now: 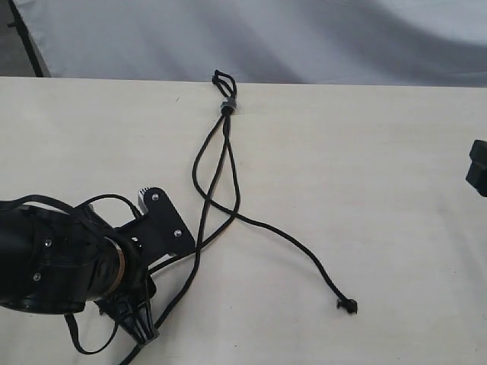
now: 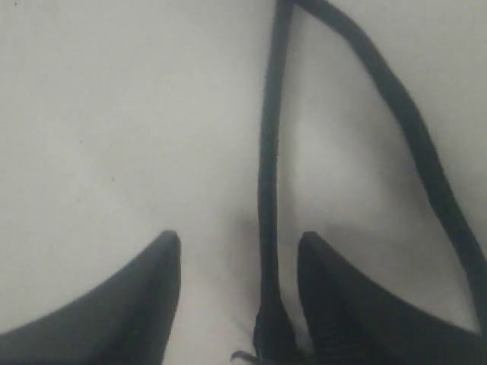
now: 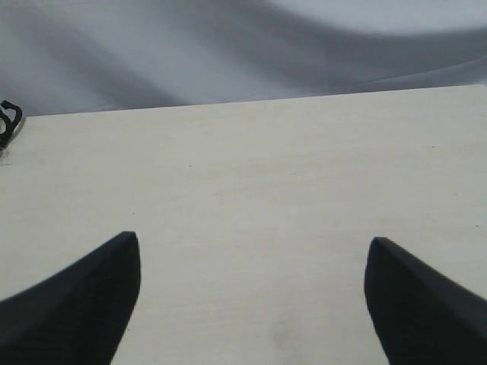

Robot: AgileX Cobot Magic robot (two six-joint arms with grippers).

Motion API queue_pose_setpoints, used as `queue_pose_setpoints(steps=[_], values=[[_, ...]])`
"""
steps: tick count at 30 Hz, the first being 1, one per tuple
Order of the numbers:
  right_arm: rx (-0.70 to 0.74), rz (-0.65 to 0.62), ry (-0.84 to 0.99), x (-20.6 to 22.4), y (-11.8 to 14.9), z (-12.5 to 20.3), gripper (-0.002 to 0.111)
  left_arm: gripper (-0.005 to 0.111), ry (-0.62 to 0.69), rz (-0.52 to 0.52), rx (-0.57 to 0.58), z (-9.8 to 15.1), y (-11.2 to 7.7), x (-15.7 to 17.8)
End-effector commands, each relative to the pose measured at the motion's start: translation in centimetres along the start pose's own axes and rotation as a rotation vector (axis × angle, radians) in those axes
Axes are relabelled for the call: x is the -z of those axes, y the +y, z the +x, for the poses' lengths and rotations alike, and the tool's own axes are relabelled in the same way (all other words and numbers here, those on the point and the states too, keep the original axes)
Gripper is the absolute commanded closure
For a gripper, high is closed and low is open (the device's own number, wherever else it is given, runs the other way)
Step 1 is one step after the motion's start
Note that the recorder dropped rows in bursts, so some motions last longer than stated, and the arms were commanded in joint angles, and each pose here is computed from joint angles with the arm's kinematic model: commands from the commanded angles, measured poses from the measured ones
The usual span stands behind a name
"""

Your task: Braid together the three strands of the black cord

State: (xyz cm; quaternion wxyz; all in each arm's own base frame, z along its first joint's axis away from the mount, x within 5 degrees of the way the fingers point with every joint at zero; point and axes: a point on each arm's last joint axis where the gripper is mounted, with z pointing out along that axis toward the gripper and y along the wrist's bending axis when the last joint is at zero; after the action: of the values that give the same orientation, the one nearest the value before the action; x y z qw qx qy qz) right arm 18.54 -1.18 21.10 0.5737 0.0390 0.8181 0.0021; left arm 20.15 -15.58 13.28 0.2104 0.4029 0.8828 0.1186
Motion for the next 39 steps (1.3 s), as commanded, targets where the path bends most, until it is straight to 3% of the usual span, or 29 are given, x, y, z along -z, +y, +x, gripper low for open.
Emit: queue_pose_setpoints(steps=[1,4,8,12,16,20,24,30,39], values=[[-0.026,-0.006,-0.004,0.0,0.1,0.1,0.032,0.059,0.013,-0.049,0.010,0.0,0.6,0.6],[-0.056,-0.081,-0.024,0.0,1.3,-0.2,0.032,0.059,-0.025,-0.119,0.046,-0.6,2.1,2.7],[0.070,-0.261,0.078,0.1,4.8,-0.5,0.032,0.059,-0.221,-0.230,0.133,-1.6,4.8,7.4],[0.155,-0.374,0.220,0.7,8.9,-1.3,0.032,0.059,-0.420,-0.355,0.297,-1.1,7.3,11.8],[0.225,-0.540,0.315,2.0,14.5,-1.7,0.032,0.059,-0.451,-0.527,0.478,0.9,9.5,14.5],[0.346,-0.695,0.401,3.1,20.8,-0.6,0.032,0.059,-0.453,-0.636,0.538,1.9,10.3,15.1],[0.465,-0.664,0.559,1.5,25.5,1.8,0.032,0.059,-0.453,-0.646,0.536,2.1,10.2,14.9],[0.489,-0.612,0.685,-1.8,30.9,4.6,0.032,0.059,-0.426,-0.668,0.558,2.4,10.3,14.9],[0.548,-0.507,0.814,-5.2,34.0,7.7,0.032,0.059,-0.401,-0.687,0.578,2.7,10.4,14.9]])
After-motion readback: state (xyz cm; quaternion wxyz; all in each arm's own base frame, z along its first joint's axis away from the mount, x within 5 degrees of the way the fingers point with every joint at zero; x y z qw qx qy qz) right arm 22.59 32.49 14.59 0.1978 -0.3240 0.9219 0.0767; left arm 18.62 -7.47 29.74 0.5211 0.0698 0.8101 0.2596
